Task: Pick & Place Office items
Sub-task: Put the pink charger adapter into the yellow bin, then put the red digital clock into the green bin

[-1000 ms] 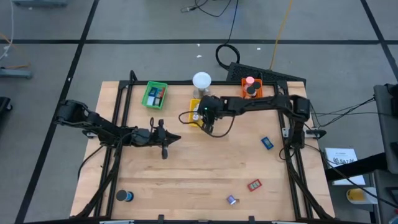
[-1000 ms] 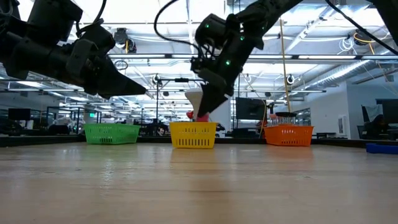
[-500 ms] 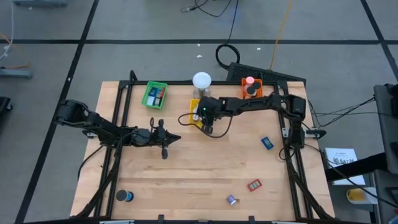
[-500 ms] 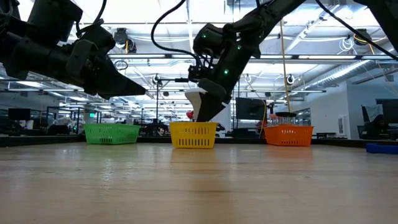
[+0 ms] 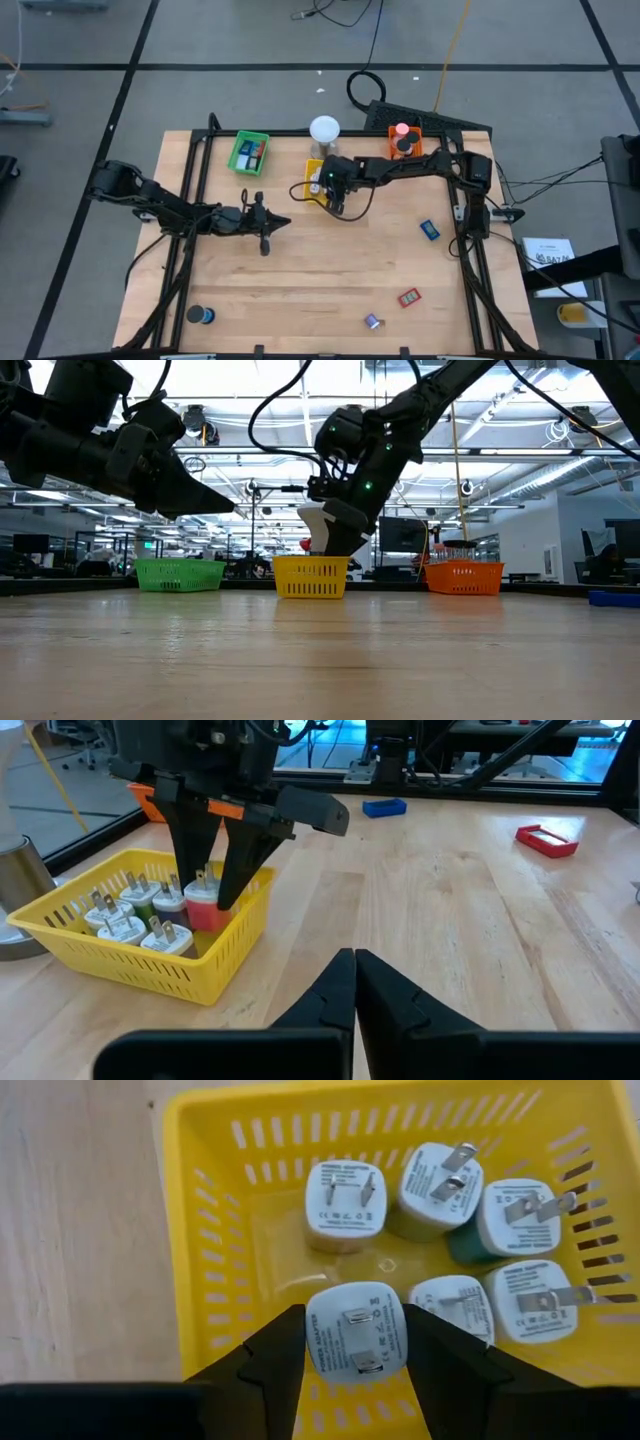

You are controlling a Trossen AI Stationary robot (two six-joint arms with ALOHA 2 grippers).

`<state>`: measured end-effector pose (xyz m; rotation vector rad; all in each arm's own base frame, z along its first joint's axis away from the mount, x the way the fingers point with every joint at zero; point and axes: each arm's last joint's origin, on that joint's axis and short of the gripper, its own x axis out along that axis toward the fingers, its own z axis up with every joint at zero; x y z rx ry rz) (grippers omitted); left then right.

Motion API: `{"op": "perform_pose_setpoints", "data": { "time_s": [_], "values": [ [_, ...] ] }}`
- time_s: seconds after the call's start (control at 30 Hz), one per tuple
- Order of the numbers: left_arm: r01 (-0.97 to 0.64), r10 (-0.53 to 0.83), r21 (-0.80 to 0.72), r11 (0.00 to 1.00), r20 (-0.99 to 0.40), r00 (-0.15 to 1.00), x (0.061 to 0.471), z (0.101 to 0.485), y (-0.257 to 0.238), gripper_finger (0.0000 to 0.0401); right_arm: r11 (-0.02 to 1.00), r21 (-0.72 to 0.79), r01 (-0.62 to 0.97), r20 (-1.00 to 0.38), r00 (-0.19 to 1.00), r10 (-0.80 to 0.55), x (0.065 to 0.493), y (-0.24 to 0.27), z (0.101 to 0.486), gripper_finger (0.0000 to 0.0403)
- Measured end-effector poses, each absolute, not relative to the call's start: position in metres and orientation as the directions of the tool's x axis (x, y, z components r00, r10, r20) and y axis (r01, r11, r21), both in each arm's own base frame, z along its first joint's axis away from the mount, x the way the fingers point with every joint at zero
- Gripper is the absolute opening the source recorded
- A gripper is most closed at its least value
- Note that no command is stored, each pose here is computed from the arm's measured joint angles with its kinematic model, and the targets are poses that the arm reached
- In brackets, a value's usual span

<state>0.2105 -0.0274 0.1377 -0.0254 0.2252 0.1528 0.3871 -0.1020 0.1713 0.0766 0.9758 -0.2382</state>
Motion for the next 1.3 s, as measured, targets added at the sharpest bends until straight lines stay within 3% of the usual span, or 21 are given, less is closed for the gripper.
{"op": "perform_pose_setpoints", "data": {
  "time_s": [0.23, 0.63, 0.83, 1.03, 1.2, 1.3],
  "values": [
    [-0.154, 0.148, -0.009, 0.988, -0.224, 0.963, 0.211, 0.138, -0.027, 0.0025, 0.969, -0.054, 0.243, -0.821, 0.541, -0.182, 0.388, -0.103, 0.172, 0.0157],
    [-0.154, 0.148, -0.011, 0.988, -0.224, 0.963, 0.211, 0.138, -0.027, 0.0026, 0.965, -0.065, 0.255, -0.819, 0.539, -0.198, 0.388, -0.103, 0.172, 0.0206],
    [-0.155, 0.148, -0.011, 0.988, -0.224, 0.963, 0.211, 0.138, -0.027, 0.0026, 0.958, -0.091, 0.271, -0.813, 0.535, -0.229, 0.387, -0.104, 0.174, 0.0204],
    [-0.149, 0.151, 0.027, 0.989, -0.212, 0.965, 0.211, 0.139, -0.027, 0.0026, 0.948, -0.090, 0.305, -0.783, 0.566, -0.257, 0.372, -0.098, 0.215, 0.0199],
    [-0.136, 0.117, -0.091, 0.986, -0.189, 0.975, 0.216, 0.144, -0.022, 0.0026, 0.943, -0.045, 0.331, -0.767, 0.594, -0.245, 0.349, -0.077, 0.256, 0.0195],
    [-0.086, 0.069, -0.098, 0.991, -0.168, 0.983, 0.222, 0.148, -0.026, 0.0026, 0.936, -0.076, 0.343, -0.752, 0.597, -0.280, 0.337, -0.053, 0.270, 0.0172]
  ]
}}
